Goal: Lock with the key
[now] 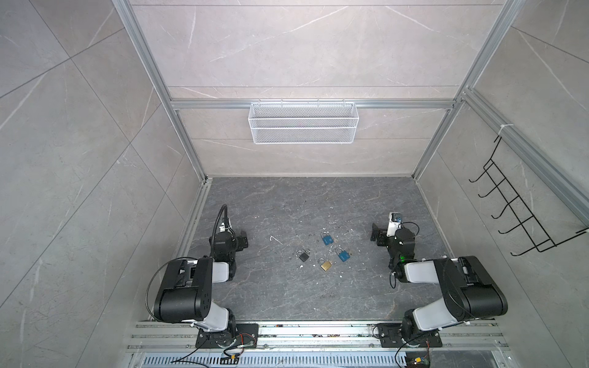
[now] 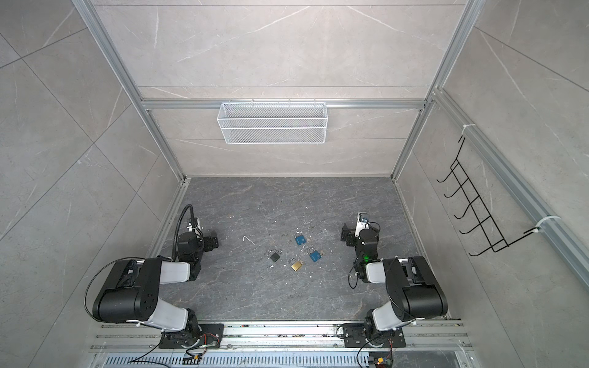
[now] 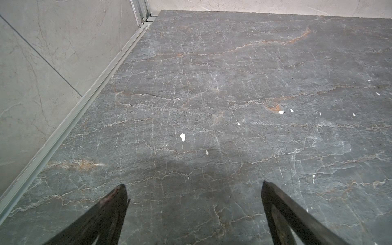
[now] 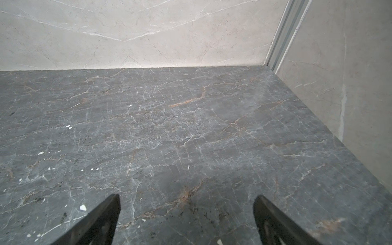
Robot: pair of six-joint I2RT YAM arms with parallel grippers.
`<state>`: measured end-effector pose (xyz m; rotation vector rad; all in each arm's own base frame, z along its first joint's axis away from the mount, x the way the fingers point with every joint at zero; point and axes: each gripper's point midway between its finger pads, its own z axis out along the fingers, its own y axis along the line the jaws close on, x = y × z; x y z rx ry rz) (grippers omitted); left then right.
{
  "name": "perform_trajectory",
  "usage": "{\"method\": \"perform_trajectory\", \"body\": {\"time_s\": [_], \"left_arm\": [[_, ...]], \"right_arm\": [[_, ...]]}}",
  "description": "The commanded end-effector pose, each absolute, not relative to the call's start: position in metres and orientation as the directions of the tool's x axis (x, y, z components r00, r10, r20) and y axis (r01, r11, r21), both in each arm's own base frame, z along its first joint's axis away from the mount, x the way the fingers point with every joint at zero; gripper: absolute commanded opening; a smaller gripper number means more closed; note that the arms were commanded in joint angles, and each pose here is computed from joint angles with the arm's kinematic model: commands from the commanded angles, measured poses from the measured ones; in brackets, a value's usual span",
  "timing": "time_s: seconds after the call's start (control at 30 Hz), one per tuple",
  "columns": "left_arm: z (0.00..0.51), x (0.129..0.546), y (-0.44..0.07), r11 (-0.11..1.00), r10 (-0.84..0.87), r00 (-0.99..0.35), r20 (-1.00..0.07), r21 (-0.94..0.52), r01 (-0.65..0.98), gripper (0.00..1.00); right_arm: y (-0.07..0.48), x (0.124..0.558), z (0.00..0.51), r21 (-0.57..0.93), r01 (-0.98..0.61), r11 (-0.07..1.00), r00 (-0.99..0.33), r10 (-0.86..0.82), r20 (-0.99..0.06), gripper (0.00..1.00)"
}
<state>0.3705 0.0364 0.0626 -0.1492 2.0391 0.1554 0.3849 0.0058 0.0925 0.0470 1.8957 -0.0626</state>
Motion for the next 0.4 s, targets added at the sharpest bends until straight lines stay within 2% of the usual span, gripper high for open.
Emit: {"method": "perform_trajectory", "body": {"time_s": [0.0, 0.37], "left_arm": [[0.0863, 0.3812, 0.0395, 0.981, -0.050, -0.373, -0.926, 0.025, -0.192, 1.00], [0.0867, 0.3815, 0.0392, 0.981, -0.048, -0.373, -0.927, 0.025, -0.191, 1.00]], "right_arm": [[0.0059, 0.3901, 0.0967, -0.002, 0.063, 0.998, -0.312, 0.018, -0.950, 1.00], [0.0054, 0.3914, 0.0953, 0.005, 0.057, 0.998, -0.322, 0.023, -0.947, 1.00]]}}
